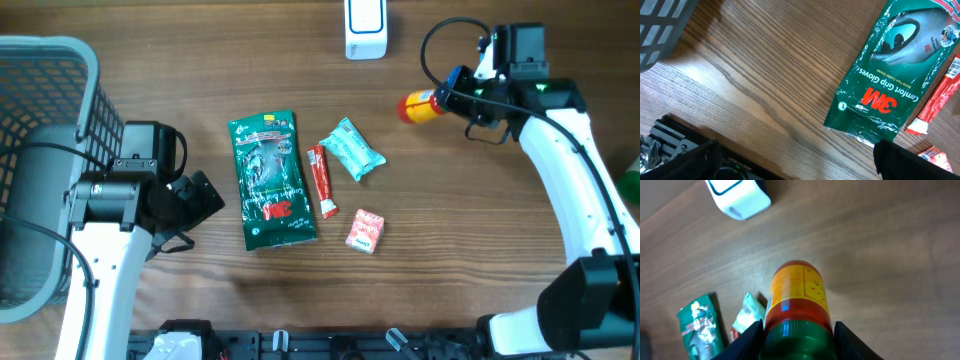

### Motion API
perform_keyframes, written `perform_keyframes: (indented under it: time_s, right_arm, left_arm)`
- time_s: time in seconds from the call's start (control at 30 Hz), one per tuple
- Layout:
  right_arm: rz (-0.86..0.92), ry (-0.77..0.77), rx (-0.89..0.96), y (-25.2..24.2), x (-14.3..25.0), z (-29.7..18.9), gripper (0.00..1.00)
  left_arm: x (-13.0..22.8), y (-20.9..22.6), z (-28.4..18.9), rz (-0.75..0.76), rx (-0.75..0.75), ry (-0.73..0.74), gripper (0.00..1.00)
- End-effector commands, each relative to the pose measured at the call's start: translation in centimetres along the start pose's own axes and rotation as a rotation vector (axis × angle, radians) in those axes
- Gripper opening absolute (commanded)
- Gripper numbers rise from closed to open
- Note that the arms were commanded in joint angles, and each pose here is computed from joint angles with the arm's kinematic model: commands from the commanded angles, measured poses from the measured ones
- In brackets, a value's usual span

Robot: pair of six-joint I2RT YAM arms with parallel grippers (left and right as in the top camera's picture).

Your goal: Scan the item barcode

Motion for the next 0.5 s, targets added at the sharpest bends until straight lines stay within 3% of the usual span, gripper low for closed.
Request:
perform_keyframes:
  time_s: [0.0, 0.23, 0.37, 0.43, 0.47]
  right_arm:
    - [-0.186, -0.052, 0.055, 1.2, -1.0, -0.9, 0.44]
    - [-0.712, 0.046, 0.038, 6.1, 2.5, -0.3, 0.51]
    - [-0.773, 0.122, 0.033, 5.7, 4.1, -0.4, 0.52]
    - [-0.768, 0.108, 0.017, 6.0, 3.9, -0.4, 0.68]
    - [-0.739, 0.091, 0.02, 6.2, 3.5, -0.3, 0.72]
  left_arm:
    - [0.0, 0.1, 0.1, 0.009, -0.001, 0.006, 1.0]
    - [0.0, 0.1, 0.1, 0.009, -0.001, 0.006, 1.0]
    - [0.0, 0.1, 0.1, 0.009, -0.001, 0.006, 1.0]
    - [0.0, 0.1, 0.1, 0.009, -0.001, 0.006, 1.0]
    - [0.0, 0.1, 0.1, 0.009, -0.001, 0.006, 1.0]
Point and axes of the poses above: each gripper's point midway between its finger pads, its own z axis out along the fingers, its own y axis along the line the jaws close on, x = y × z, the point moved 2 cm from there along -z, back along the fingers, and after that the axes turned 14 degrees about -z, right-handed, at the moved point
